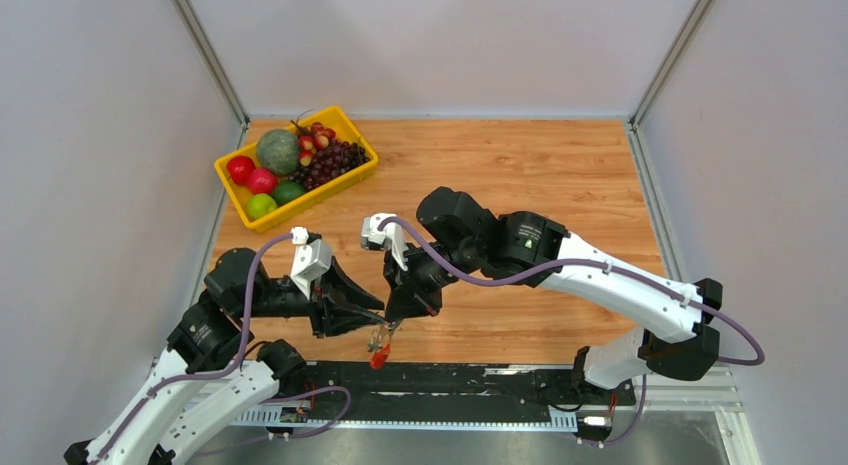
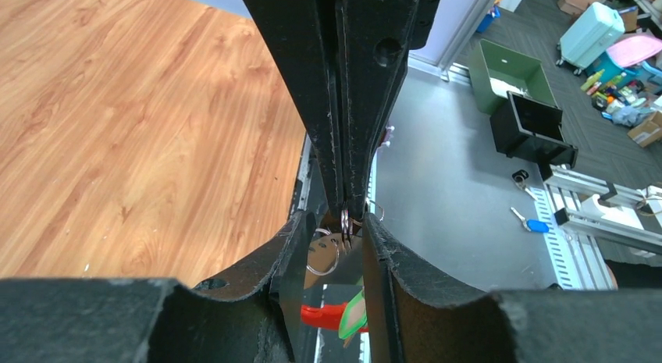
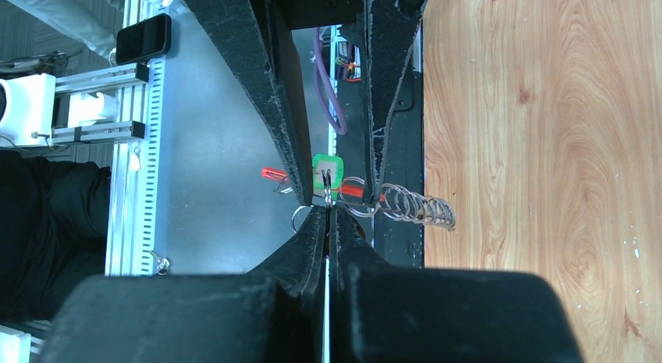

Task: Put the keys on the keyring

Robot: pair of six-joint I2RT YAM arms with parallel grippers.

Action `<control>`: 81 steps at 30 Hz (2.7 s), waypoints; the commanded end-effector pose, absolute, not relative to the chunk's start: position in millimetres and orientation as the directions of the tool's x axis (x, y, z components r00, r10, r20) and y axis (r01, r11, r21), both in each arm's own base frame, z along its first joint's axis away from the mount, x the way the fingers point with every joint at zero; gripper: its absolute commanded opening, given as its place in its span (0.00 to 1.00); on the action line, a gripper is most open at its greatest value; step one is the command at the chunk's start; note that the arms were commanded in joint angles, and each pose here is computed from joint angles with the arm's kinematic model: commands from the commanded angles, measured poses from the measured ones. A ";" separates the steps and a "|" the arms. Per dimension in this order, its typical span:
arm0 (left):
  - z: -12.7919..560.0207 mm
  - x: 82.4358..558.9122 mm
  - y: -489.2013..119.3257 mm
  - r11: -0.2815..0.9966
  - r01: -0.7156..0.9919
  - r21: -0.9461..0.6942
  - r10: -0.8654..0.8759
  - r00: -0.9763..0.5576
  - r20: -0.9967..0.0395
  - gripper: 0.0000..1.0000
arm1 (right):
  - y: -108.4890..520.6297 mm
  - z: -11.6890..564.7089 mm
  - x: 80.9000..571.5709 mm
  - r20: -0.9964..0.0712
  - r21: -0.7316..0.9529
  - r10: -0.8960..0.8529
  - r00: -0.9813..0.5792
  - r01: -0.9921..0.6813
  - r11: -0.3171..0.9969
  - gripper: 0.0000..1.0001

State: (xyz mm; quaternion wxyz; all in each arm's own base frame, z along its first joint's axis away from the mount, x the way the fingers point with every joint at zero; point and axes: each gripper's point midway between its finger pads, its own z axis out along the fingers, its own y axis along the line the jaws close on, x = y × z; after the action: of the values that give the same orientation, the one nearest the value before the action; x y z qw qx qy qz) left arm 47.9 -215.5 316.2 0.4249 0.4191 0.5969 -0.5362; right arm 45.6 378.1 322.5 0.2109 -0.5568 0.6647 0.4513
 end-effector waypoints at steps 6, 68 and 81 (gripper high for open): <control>328.0 49.5 -216.2 0.069 0.968 -0.243 0.035 -0.246 -0.969 0.38 | 379.3 343.2 44.8 -0.822 0.341 -0.505 -0.265 -0.938 -0.064 0.00; 401.6 66.2 -196.5 0.183 0.977 -0.113 -0.464 -0.016 -0.886 0.00 | 361.0 410.2 85.3 -0.958 0.248 -0.100 -0.268 -0.953 0.175 0.45; 418.2 78.3 -191.6 0.197 0.969 -0.149 -0.595 -0.002 -0.803 0.00 | 368.9 427.2 76.6 -0.966 0.255 -0.008 -0.257 -0.962 0.095 0.41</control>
State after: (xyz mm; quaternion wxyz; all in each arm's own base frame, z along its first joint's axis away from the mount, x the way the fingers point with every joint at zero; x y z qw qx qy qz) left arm 83.0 -200.7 388.8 0.6389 0.2599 0.4427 -0.5730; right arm 82.1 369.2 400.6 0.4256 -0.4224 0.6224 0.5030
